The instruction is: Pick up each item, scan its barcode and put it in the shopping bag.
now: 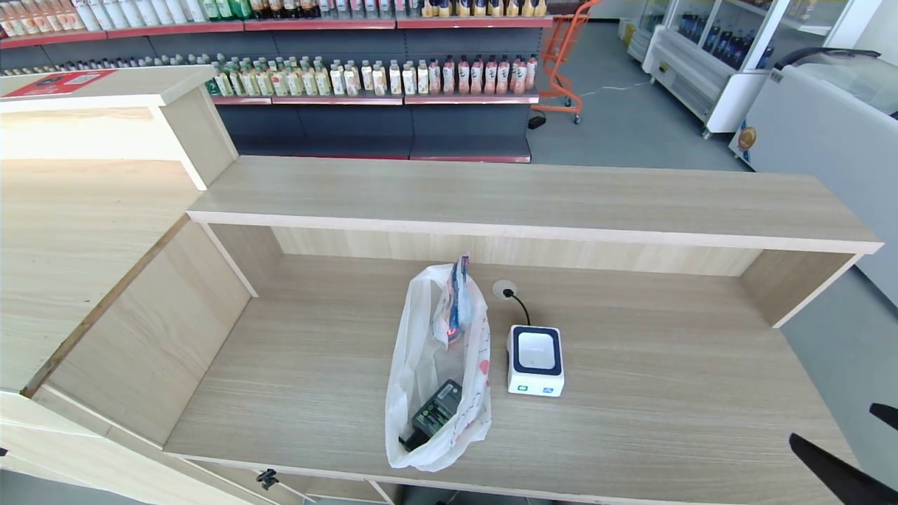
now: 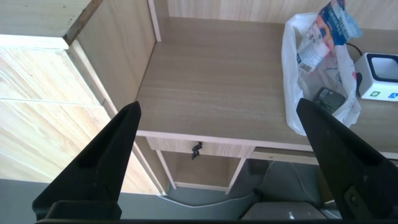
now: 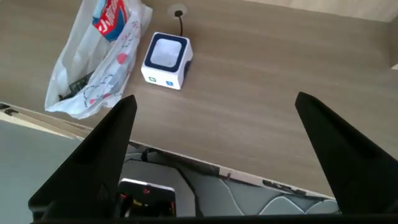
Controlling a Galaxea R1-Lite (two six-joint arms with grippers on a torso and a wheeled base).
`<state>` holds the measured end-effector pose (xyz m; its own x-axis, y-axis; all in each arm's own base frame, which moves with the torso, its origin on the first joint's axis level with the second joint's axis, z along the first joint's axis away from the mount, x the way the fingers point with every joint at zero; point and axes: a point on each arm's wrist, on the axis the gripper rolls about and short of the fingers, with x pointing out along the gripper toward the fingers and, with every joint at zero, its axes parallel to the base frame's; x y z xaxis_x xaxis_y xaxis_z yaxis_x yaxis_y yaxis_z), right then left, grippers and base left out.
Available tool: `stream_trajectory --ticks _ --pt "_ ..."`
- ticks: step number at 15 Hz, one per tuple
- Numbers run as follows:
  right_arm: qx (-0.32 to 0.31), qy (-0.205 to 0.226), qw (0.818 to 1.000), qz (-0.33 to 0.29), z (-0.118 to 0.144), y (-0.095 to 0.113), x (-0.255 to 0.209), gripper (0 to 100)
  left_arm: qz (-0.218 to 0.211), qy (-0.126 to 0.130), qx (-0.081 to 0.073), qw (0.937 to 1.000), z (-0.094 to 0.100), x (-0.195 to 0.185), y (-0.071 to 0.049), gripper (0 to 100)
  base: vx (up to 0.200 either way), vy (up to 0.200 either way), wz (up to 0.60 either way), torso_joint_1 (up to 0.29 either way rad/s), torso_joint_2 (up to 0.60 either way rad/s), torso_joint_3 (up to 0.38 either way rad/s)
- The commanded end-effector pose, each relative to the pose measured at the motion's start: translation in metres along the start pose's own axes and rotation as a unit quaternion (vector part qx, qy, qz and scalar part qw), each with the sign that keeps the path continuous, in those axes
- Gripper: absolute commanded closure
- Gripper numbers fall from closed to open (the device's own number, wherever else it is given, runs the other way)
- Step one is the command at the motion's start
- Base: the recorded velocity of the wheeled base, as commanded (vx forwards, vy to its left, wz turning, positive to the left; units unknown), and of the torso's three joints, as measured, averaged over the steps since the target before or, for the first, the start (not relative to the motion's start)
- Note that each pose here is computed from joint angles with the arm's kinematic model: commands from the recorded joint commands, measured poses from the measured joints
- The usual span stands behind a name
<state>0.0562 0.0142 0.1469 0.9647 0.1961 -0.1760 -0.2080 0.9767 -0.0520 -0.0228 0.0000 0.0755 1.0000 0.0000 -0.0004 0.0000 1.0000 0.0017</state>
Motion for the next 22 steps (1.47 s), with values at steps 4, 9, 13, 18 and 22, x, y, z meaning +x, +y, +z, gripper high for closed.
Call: stream_trajectory --ticks 4,9,13,18,22 --pt "-0.006 -0.087 0.990 -0.107 -0.081 0.006 -0.068 0 0.000 0.000 0.000 1.0000 0.000 0.000 0.000 0 0.000 0.000 0.00 0.000 0.00 0.000" --pt "0.014 -0.085 0.992 -0.095 -0.084 0.006 -0.066 0 0.000 0.001 0.000 1.0000 0.000 0.000 0.000 0 0.000 0.000 0.00 0.000 0.00 0.000" --pt "0.030 -0.085 0.992 -0.093 -0.084 0.006 -0.067 0 0.000 0.000 0.000 1.0000 0.000 0.000 0.000 0 0.000 0.000 0.00 0.000 0.00 0.000" --pt "0.033 -0.085 0.992 -0.093 -0.084 0.006 -0.066 100 0.000 0.000 0.000 1.0000 0.000 0.000 0.000 0 0.000 0.000 0.00 0.000 0.00 0.000" --pt "0.032 -0.085 0.992 -0.093 -0.084 0.006 -0.066 100 0.000 0.000 0.000 1.0000 0.000 0.000 0.000 0 0.000 0.000 0.00 0.000 0.00 0.000"
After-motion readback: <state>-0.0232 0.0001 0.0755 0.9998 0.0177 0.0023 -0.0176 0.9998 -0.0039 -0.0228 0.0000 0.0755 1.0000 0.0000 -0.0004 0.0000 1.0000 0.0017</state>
